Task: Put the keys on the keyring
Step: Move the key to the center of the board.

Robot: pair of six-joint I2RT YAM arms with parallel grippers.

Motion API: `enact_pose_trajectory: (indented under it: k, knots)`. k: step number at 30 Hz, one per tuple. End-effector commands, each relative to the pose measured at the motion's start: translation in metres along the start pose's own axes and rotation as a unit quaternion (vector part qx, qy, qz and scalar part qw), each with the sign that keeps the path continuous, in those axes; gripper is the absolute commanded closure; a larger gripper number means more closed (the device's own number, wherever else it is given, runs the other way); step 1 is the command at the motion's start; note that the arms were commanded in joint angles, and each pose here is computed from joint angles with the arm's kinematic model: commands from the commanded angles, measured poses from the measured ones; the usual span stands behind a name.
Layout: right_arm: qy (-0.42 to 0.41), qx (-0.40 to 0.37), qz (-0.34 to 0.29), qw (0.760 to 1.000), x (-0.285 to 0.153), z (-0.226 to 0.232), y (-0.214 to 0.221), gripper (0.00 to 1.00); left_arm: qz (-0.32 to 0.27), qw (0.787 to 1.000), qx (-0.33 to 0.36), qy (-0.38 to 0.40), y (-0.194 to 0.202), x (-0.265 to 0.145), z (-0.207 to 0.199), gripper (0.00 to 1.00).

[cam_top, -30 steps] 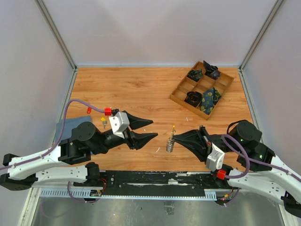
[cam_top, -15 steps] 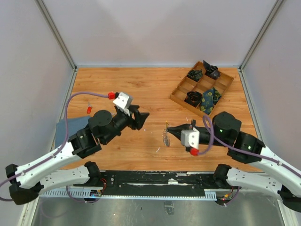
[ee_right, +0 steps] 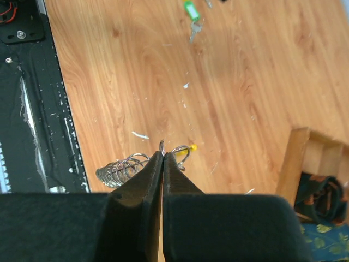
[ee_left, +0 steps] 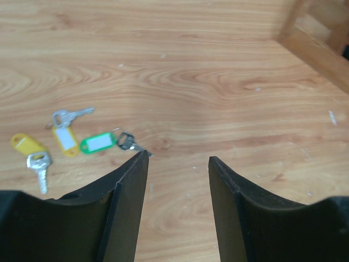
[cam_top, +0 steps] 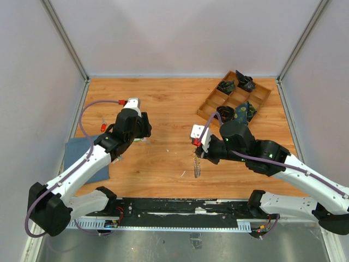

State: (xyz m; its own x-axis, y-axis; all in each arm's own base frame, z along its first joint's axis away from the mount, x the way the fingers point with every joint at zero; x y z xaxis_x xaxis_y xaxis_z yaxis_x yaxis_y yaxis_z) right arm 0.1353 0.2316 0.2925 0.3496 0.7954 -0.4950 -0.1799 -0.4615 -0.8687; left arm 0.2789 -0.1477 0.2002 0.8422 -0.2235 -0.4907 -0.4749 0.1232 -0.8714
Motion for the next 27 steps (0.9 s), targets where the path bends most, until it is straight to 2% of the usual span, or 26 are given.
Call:
enact_pose_trajectory:
  k: [1,9,12,17,27]
  knots:
    - [0.013,0.053,0.029,0.998,-0.001,0.004,0.014,1.0,0.032,0.998,-0.037,-0.049,0.019,0.011,0.031,0.46]
    - [-0.004,0.076,0.037,0.996,0.002,0.011,0.028,0.99,0.095,0.986,-0.07,-0.114,0.063,0.031,0.071,0.46]
    - [-0.006,0.083,0.038,0.996,0.003,0.013,0.034,0.99,0.088,0.988,-0.086,-0.092,0.068,0.039,0.073,0.46]
    - [-0.005,0.085,0.042,0.995,0.001,0.013,0.042,0.99,0.085,0.995,-0.049,-0.037,0.067,0.061,0.062,0.46]
    - [-0.026,0.088,0.049,0.995,-0.007,0.021,0.045,0.99,0.116,0.993,0.027,-0.023,0.076,0.091,0.066,0.44]
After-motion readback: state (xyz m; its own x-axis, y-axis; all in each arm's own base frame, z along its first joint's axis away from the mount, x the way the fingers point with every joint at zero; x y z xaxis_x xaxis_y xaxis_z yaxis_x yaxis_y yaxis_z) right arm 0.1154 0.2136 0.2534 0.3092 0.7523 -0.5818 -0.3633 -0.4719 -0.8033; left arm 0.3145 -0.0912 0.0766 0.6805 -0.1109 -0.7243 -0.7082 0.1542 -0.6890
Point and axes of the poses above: each gripper's point midway between its finger pads, its own x axis out along the fingers, its own z axis along the line the jaws close on, y = z × x, the point moved 3 cm from there along -x, back along the fingers, and after that the axes turned 15 degrees about x, right-handed, at the moved point
